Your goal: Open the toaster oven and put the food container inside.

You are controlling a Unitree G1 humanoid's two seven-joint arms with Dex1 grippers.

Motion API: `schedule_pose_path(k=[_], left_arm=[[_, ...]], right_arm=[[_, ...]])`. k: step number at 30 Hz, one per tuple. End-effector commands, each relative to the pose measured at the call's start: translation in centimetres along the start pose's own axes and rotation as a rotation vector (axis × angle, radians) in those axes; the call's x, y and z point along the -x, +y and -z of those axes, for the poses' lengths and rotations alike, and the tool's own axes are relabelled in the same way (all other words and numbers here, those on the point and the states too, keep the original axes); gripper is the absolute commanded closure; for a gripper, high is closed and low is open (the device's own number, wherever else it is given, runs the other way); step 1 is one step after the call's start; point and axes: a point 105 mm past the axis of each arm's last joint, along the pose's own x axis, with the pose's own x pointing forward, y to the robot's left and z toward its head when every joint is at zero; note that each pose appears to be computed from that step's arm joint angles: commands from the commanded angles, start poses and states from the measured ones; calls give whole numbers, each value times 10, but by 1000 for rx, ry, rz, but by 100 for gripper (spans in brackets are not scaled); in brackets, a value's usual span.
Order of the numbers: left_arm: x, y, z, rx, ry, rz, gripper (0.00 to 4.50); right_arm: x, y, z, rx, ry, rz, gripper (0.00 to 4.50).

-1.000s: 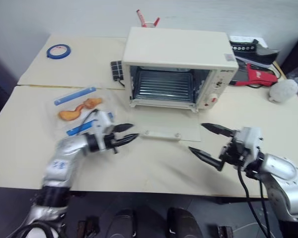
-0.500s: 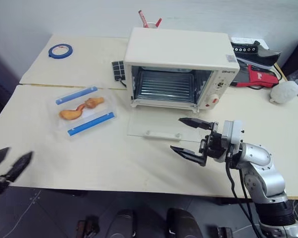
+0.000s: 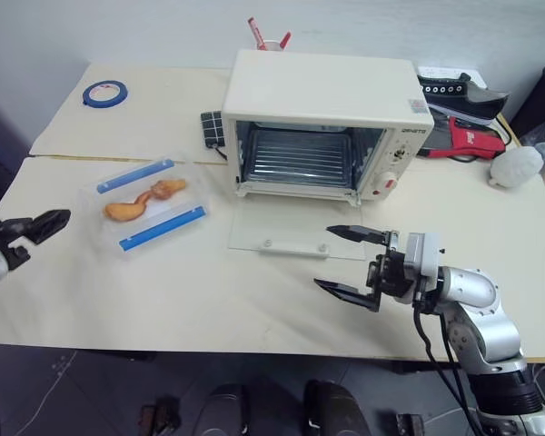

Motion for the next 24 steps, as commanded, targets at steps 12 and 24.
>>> schedule_pose_path(k=[12, 24], left_arm=[[-41, -6, 2, 28, 185, -61, 122], [-29, -4, -25, -34, 98, -44, 443]], right_arm=[[1, 7, -9, 42, -31, 34, 0], [2, 9, -13, 44, -47, 60, 0]])
